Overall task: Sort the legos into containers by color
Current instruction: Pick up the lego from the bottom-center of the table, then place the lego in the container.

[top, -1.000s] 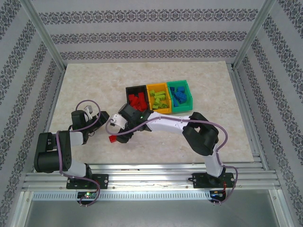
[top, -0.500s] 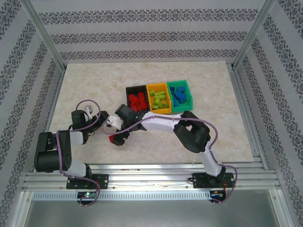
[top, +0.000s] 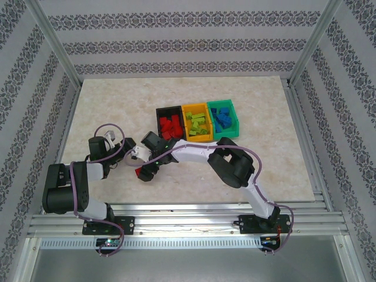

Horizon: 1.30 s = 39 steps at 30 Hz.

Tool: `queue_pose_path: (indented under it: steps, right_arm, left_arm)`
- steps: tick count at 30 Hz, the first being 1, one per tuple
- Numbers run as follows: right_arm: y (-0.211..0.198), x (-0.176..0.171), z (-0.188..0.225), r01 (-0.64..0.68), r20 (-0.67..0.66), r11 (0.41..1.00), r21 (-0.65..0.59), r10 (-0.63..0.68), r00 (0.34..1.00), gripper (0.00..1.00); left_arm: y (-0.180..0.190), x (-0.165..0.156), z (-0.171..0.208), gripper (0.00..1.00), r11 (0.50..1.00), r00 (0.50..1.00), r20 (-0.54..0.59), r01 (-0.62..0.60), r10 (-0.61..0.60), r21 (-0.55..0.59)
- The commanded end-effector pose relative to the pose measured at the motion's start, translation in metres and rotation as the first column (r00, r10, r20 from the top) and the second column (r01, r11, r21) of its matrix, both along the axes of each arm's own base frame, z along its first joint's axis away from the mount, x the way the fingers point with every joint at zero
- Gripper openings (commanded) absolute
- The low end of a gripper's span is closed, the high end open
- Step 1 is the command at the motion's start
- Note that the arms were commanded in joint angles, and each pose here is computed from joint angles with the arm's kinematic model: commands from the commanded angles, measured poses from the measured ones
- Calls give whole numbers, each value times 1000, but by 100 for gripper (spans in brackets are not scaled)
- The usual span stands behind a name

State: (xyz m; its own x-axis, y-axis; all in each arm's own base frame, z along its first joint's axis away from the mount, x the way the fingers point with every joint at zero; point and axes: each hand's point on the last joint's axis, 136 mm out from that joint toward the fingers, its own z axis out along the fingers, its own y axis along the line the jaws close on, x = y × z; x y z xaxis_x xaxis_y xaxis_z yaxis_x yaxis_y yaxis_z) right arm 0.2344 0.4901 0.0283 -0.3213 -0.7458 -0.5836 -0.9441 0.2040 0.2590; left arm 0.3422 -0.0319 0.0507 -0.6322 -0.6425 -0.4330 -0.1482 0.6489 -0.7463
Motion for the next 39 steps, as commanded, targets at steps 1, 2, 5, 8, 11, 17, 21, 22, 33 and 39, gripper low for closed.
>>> queue_pose_path:
  steps: [1,2,5,8,11,17,21,22,33,39]
  right_arm:
    - [-2,-9,-14,-9,-36,999,-31,8,999,65]
    - [-2,-10,-13,-9,-31,1000,-30,8,999,61]
    - [-5,-10,-14,-2,-26,999,-35,2,1000,51]
    - [-8,-14,-9,-3,-37,1000,-26,2,999,43]
    - [-12,-17,-3,3,-38,1000,-8,-3,999,38]
    - [-24,-20,13,36,-29,999,23,-36,999,33]
    - [-33,-13,32,88,-44,994,64,-85,995,33]
    - [-36,-9,39,105,-44,991,85,-102,994,33]
    - [-99,86,109,451,-45,850,270,-457,888,34]
    - [-134,145,118,641,-45,720,265,-655,754,36]
  left_arm:
    - [-5,-11,-18,74,999,996,-86,7,-10,-42]
    - [-6,-11,-18,74,999,996,-85,9,-12,-43]
    - [-5,-11,-19,74,999,996,-90,7,-11,-41]
    - [-5,-11,-18,75,999,996,-87,7,-11,-43]
    - [-6,-11,-19,75,999,996,-89,10,-14,-45]
    - [-7,-11,-19,75,999,996,-90,11,-15,-48]
    - [-6,-11,-18,75,999,996,-84,7,-11,-44]
    - [-6,-10,-18,75,999,996,-86,9,-13,-48]
    - [-6,-11,-19,75,999,996,-87,9,-13,-47]
    - [-6,-11,-19,75,999,996,-89,9,-13,-46]
